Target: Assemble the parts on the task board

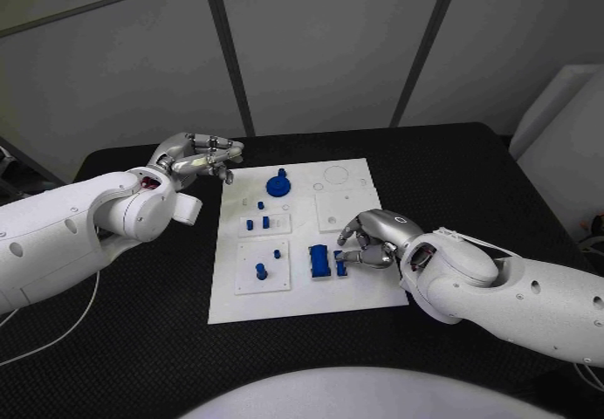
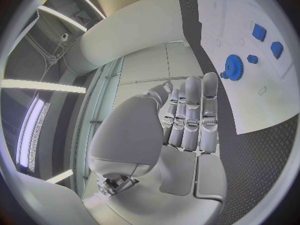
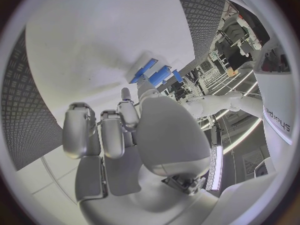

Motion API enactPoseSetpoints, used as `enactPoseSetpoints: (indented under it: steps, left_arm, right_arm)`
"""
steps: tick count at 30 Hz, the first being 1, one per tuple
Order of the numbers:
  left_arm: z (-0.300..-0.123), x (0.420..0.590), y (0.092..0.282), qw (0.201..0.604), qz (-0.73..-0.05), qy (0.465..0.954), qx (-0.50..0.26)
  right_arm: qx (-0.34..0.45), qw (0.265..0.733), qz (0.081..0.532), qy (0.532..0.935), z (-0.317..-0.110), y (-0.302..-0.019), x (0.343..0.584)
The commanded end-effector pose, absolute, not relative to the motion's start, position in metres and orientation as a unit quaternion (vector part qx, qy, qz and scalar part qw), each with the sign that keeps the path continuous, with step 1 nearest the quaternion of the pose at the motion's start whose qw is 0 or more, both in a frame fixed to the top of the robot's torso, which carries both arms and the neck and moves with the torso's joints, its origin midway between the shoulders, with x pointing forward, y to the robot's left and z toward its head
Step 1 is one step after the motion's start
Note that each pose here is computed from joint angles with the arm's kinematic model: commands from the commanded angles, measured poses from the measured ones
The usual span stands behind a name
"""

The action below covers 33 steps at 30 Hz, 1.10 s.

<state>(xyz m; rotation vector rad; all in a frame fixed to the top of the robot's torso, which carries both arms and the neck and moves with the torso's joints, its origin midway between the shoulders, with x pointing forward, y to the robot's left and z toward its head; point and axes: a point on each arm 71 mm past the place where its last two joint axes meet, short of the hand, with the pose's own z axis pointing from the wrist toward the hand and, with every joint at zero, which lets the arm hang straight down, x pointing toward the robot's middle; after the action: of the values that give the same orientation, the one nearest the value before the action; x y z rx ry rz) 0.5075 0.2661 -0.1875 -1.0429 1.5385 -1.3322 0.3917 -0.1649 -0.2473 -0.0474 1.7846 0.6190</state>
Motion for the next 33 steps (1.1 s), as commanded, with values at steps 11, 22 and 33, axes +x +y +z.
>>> enactPoseSetpoints:
  steps: [11, 22, 33]
  left_arm:
    - [-0.186, 0.508, 0.265, 0.412, -0.534, 0.612, -0.412]
    - [-0.183, 0.509, 0.258, 0.371, -0.593, 0.570, -0.431]
    - [-0.193, 0.534, 0.253, 0.390, -0.604, 0.498, -0.484]
  right_arm:
    - [-0.011, 0.603, 0.308, 0.736, -0.240, -0.164, 0.390]
    - [0.170, 0.513, 0.452, 0.710, -0.230, -0.210, 0.418]
    - [0.328, 0.500, 0.495, 0.630, -0.239, -0.240, 0.489]
